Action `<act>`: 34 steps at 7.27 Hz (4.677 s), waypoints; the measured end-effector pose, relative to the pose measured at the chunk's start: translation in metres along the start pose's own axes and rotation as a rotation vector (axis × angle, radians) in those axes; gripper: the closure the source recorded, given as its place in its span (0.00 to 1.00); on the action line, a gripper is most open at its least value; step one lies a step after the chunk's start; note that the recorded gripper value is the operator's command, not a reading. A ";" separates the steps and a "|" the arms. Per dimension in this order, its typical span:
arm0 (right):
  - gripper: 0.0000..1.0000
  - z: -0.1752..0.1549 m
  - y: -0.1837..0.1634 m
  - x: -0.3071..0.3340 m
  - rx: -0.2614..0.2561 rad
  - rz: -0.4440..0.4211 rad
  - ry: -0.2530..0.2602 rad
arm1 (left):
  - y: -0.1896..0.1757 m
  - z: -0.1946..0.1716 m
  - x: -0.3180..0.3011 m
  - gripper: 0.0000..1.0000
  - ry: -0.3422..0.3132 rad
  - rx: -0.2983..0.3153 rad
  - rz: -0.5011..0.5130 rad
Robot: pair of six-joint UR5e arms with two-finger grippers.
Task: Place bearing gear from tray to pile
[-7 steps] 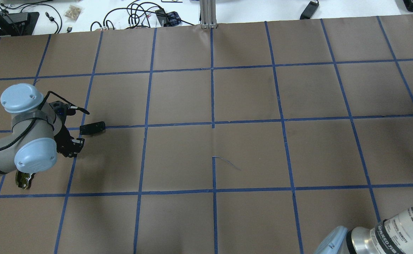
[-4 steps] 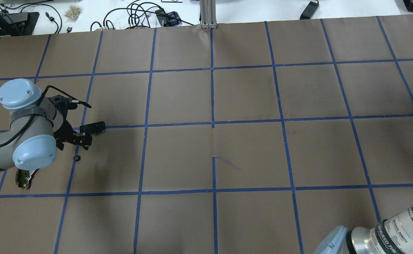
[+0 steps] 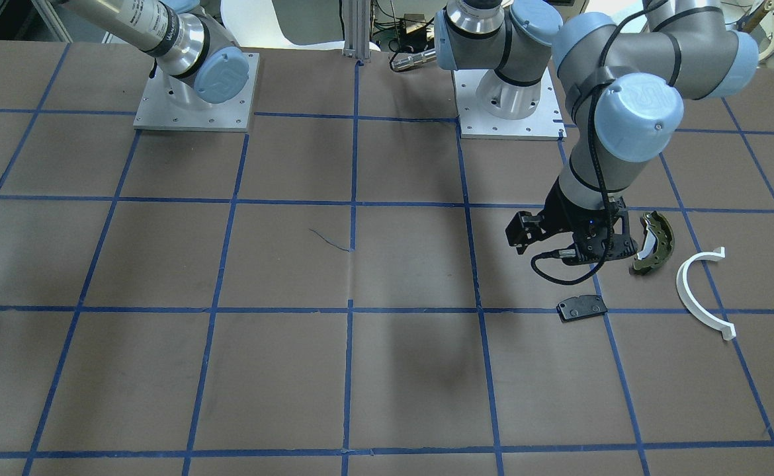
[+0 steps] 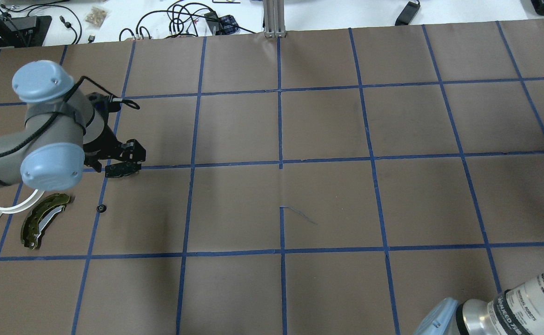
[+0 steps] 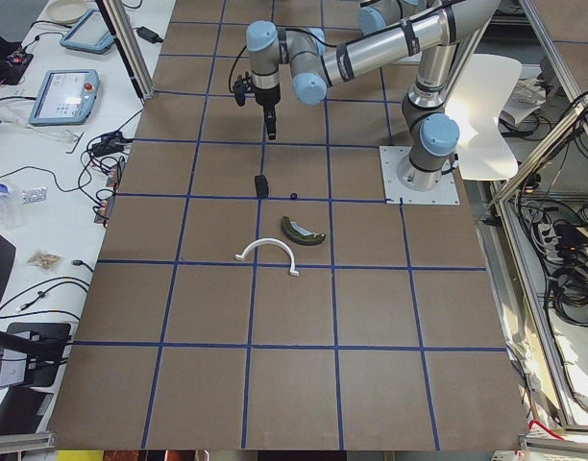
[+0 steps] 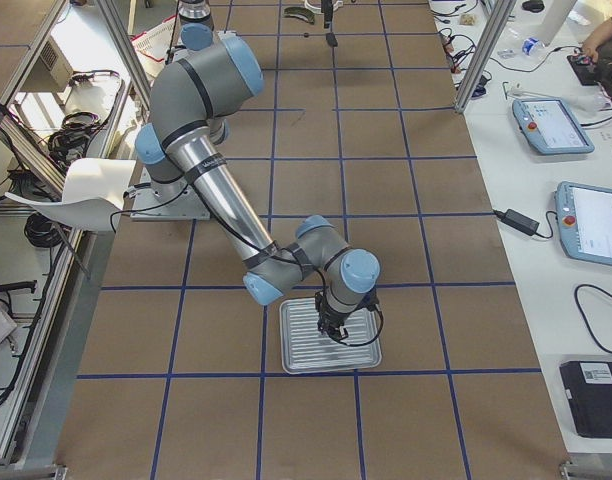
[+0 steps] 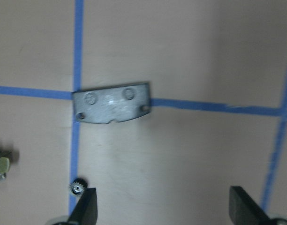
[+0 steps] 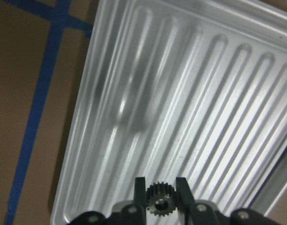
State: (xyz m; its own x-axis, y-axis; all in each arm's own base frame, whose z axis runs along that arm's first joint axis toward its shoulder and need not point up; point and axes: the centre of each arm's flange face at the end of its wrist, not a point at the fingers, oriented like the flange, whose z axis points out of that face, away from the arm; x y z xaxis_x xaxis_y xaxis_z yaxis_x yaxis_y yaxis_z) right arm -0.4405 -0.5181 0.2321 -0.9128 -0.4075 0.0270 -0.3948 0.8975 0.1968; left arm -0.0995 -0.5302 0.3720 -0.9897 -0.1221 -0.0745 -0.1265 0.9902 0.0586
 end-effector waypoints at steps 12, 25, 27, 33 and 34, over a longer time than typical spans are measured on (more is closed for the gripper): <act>1.00 -0.104 -0.207 -0.449 0.107 0.383 -0.198 | 0.036 -0.144 0.057 0.00 0.070 0.129 0.085; 0.00 -0.038 -0.284 -0.782 0.221 0.543 -0.284 | 0.029 -0.131 0.058 0.00 0.068 0.098 0.082; 0.00 -0.048 -0.289 -0.748 0.248 0.513 -0.276 | 0.022 -0.093 0.065 0.00 0.071 0.042 0.076; 0.00 -0.142 -0.214 -0.537 0.191 0.551 -0.181 | 0.060 0.136 0.167 0.00 0.087 0.075 -0.001; 0.00 -0.166 -0.187 -0.527 0.171 0.565 -0.151 | 0.075 0.159 0.188 0.05 0.092 0.085 -0.005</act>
State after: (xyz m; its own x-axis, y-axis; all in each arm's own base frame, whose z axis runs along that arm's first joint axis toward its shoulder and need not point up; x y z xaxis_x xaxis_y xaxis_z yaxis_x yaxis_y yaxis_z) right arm 0.1317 -0.4989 0.3433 -0.9858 0.1569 -0.0604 0.1552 0.9874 0.0320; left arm -0.2843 -0.4686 0.2042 -0.9915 -0.1289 0.0173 -0.1293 0.9913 -0.0260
